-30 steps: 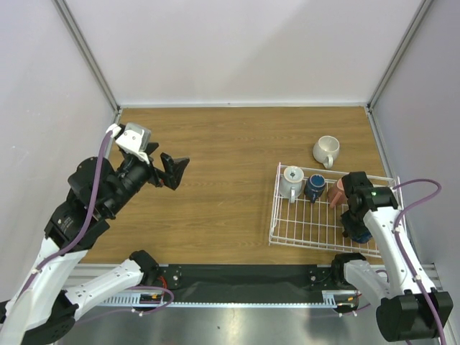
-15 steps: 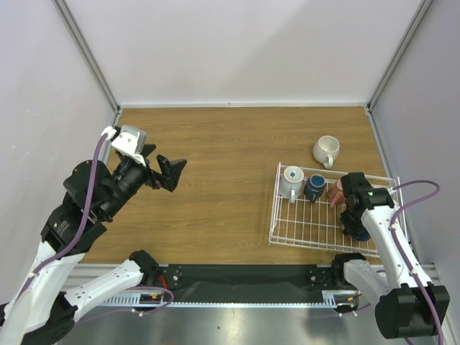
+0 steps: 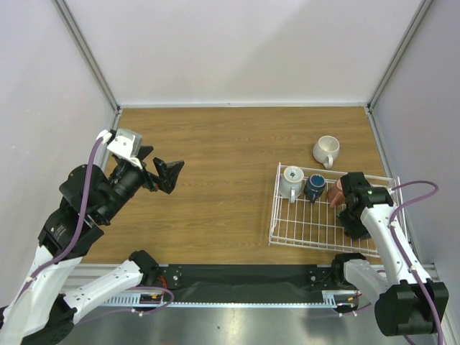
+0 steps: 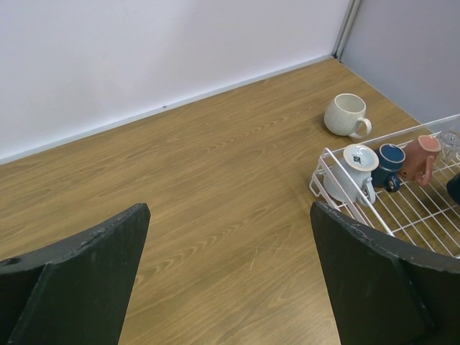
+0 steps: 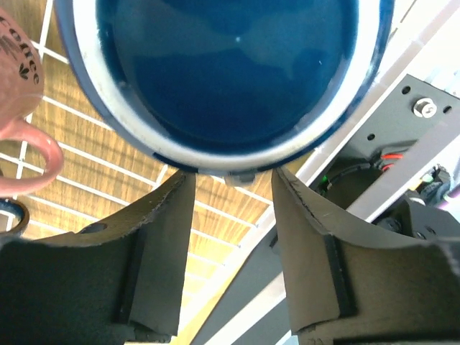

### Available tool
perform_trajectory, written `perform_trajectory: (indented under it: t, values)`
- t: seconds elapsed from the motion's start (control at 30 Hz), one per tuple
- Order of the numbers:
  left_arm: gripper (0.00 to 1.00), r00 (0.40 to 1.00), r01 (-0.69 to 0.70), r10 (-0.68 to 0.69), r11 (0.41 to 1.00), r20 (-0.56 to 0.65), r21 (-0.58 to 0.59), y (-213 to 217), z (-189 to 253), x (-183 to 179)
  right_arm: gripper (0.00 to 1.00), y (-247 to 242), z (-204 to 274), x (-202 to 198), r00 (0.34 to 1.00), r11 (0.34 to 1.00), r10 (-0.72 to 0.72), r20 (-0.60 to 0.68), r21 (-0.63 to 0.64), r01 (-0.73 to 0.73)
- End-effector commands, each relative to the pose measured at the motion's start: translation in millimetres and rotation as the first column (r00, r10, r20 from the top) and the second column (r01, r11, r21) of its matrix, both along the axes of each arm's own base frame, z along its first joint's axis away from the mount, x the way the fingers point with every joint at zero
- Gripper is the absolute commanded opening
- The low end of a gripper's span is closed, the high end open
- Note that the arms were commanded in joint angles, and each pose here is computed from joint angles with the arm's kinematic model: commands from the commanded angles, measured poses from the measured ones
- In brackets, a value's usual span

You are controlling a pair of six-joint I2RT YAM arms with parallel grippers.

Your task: Load the cups into the dish rack

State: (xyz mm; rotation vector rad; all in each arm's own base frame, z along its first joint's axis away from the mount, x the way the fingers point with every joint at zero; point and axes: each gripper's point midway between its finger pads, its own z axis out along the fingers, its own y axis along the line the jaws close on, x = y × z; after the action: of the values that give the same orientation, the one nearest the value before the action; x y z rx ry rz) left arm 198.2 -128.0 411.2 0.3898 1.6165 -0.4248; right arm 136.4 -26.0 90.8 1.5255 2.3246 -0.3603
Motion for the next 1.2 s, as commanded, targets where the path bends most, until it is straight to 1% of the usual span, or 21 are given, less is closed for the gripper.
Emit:
perform_trajectory:
  t: [0.0, 0.1, 0.3, 0.4, 0.43, 0.5, 0.53, 0.6, 0.67, 0.7, 0.73, 0.77, 0.8, 0.83, 0.87, 0.97, 1.0, 1.03, 1.1, 1.13, 1.17]
  values:
    - [1.0, 1.0, -0.01, 0.01, 0.999, 0.007, -0.033, 0.4, 3.7, -0.1, 0.52, -1.8, 19.0, 2.4, 0.999, 1.0, -0.023, 0.028, -0.006, 0.023]
    - [1.0, 1.0, -0.01, 0.01, 0.999, 0.006, -0.034, -0.2, 2.9, 0.6, 0.53, 1.1, 29.9, -1.0, 1.0, 1.0, -0.021, 0.022, 0.012, 0.02]
    - [1.0, 1.0, -0.007, 0.007, 0.999, 0.009, -0.037, -1.5, 4.1, 1.4, 0.54, 10.5, 72.7, 3.2, 0.996, 0.998, 0.007, 0.092, 0.065, -0.013]
    - [1.0, 1.0, -0.01, 0.01, 0.999, 0.005, -0.036, -1.7, 3.1, 2.2, 0.54, 16.4, 98.7, 16.2, 0.986, 0.994, 0.059, 0.157, 0.085, -0.073]
    - [1.0, 1.0, -0.007, 0.007, 0.999, 0.004, -0.035, -2.1, 2.1, 1.9, 0.54, 20.7, 103.9, 22.1, 0.983, 0.989, 0.098, 0.158, 0.097, -0.114]
    - [1.0, 1.0, -0.008, 0.007, 0.999, -0.005, -0.035, -3.0, 0.1, 2.4, 0.54, 25.4, 124.4, 44.8, 0.96, 0.98, 0.149, 0.239, 0.096, -0.176]
    - [1.0, 1.0, 0.001, -0.002, 0.999, -0.011, -0.033, -4.7, -1.7, 1.9, 0.54, 27.7, 127.0, 54.6, 0.952, 0.97, 0.198, 0.233, 0.091, -0.224]
    - [1.0, 1.0, 0.011, -0.012, 0.999, -0.02, -0.038, -6.9, -3.4, 1.2, 0.53, 27.9, 147.7, 82.3, 0.919, 0.96, 0.248, 0.305, 0.048, -0.275]
    - [1.0, 0.999, 0.027, -0.028, 0.999, -0.028, -0.045, -9.8, -3.8, -0.5, 0.53, 26.6, 150.7, 107.8, 0.905, 0.944, 0.311, 0.289, 0.015, -0.329]
    - [0.99, 0.999, 0.031, -0.032, 0.998, -0.031, -0.047, -10.5, -4.2, -1.1, 0.53, 27.8, 164.2, 127.3, 0.881, 0.938, 0.329, 0.341, -0.007, -0.348]
    - [1.0, 0.999, 0.032, -0.034, 0.998, -0.035, -0.05, -10.6, -4.3, -1.6, 0.53, 27.7, 165.8, 139.2, 0.877, 0.933, 0.344, 0.336, -0.017, -0.36]
    - [1.0, 0.999, 0.033, -0.035, 0.998, -0.037, -0.054, -10.8, -4.3, -2.4, 0.53, 26.0, 157.7, 153.6, 0.884, 0.928, 0.361, 0.296, -0.024, -0.371]
    - [1.0, 0.998, 0.034, -0.036, 0.998, -0.044, -0.057, -11.1, -6.0, -2.9, 0.53, 25.8, 165.3, 172.3, 0.869, 0.924, 0.372, 0.326, -0.045, -0.379]
    - [1.0, 0.998, 0.032, -0.035, 0.998, -0.044, -0.062, -9.6, -5.4, -4.2, 0.52, 25.4, 164.0, 182.7, 0.866, 0.921, 0.383, 0.321, -0.053, -0.387]
    - [1.0, 0.998, 0.026, -0.029, 0.997, -0.05, -0.071, -9.0, -5.7, -4.6, 0.52, 21.9, 152.4, 201.2, 0.874, 0.918, 0.391, 0.288, -0.06, -0.391]
    - [1.0, 0.998, 0.0, -0.005, 0.997, -0.067, -0.082, -3.4, -8.4, -6.4, 0.52, 15.5, 153.6, 235.2, 0.869, 0.913, 0.406, 0.283, -0.093, -0.397]
    - [1.0, 0.997, -0.017, 0.009, 0.995, -0.079, -0.095, -1.3, -9.7, -6.3, 0.52, 13.1, 137.2, 247.7, 0.877, 0.908, 0.418, 0.235, -0.086, -0.41]
    - [1.0, 0.996, -0.022, 0.013, 0.995, -0.091, -0.095, 0.4, -12.4, -7.9, 0.52, 10.9, 143.1, 259.7, 0.872, 0.906, 0.424, 0.245, -0.096, -0.413]
    - [1.0, 0.996, -0.014, 0.004, 0.994, -0.093, -0.112, 1.7, -11.1, -12.8, 0.53, 3.4, 135.1, 269.1, 0.88, 0.904, 0.428, 0.204, -0.095, -0.418]
    - [1.0, 0.995, -0.012, 0.001, 0.994, -0.097, -0.113, 2.2, -11.6, -14.3, 0.54, 3.2, 122.1, 278.5, 0.874, 0.89, 0.455, 0.169, -0.087, -0.447]
    - [1.0, 0.995, -0.008, -0.005, 0.992, -0.101, -0.126, 2.4, -10.6, -17.1, 0.55, 4.4, 123.6, 286.3, 0.865, 0.884, 0.468, 0.18, -0.091, -0.459]
